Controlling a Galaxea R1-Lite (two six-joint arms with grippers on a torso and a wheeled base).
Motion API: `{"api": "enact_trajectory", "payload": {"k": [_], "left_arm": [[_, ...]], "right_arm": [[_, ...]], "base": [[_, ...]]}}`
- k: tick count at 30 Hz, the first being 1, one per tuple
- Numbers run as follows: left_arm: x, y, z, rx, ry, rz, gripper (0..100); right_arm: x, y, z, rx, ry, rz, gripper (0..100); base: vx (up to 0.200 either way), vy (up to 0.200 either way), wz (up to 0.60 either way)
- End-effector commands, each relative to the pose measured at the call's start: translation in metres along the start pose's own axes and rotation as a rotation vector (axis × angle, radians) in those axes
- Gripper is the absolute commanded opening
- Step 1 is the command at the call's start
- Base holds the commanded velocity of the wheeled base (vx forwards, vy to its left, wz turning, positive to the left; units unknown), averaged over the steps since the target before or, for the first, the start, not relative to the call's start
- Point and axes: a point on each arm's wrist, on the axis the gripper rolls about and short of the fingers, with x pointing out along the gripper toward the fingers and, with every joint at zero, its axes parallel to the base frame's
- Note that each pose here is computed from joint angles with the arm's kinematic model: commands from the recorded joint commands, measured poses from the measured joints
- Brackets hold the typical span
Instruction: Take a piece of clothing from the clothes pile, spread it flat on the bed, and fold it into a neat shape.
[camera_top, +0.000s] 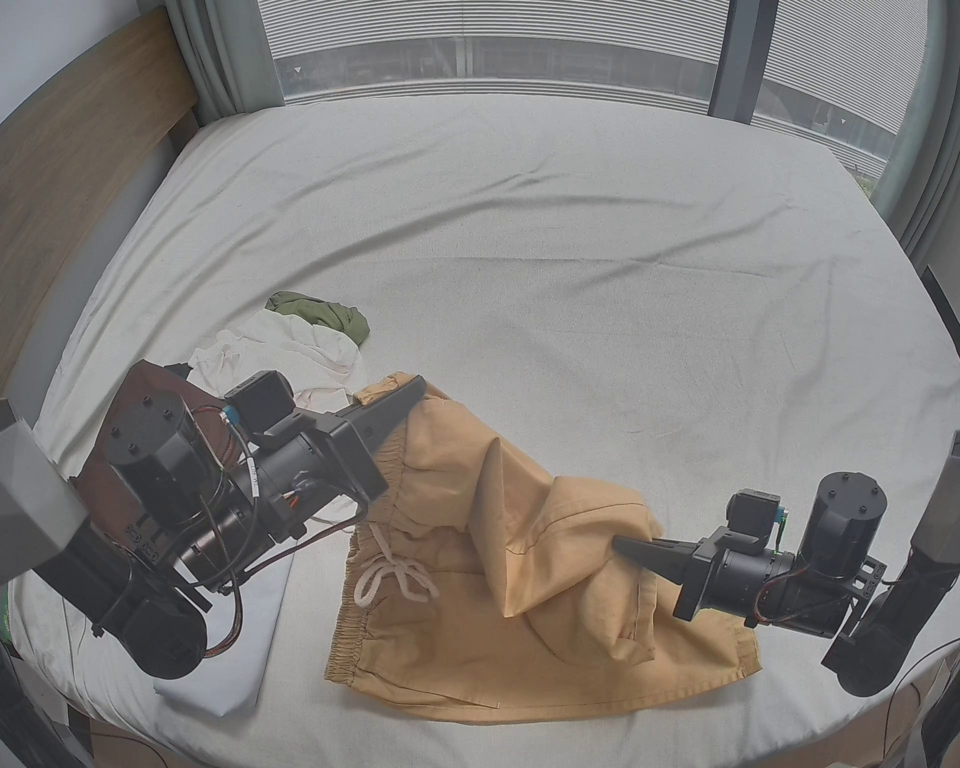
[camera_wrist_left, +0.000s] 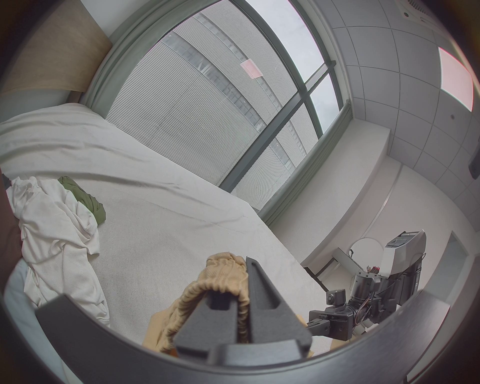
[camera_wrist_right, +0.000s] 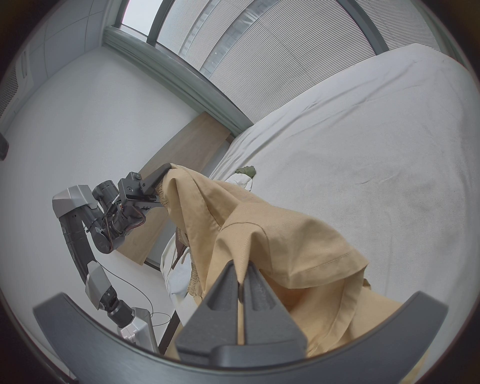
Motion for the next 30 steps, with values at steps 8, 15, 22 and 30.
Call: {"api": "enact_trajectory", "payload": {"k": [8, 15, 22, 30], "left_arm": [[0.000, 0.002, -0.007, -0.005, 0.026, 0.009, 0], [-0.004, 0.004, -0.016, 0.004, 0.063, 0.020, 0], [-0.004, 0.008, -0.025, 0.035, 0.095, 0.031, 0], [-0.003, 0.007, -0.021, 0.039, 0.079, 0.027, 0]], "right_arm": [[-0.019, -0.002, 0.019, -0.026, 0.013, -0.075, 0], [-0.012, -0.005, 0.001, -0.023, 0.098, -0.079, 0], [-0.002, -0.004, -0.024, -0.020, 0.197, -0.056, 0], [-0.002, 0.000, -0.033, -0.036, 0.189, -0.003, 100]], "base": [[0.000, 0.000, 0.00], [0.000, 0.000, 0.00], [0.000, 0.000, 0.00], [0.000, 0.000, 0.00]]}}
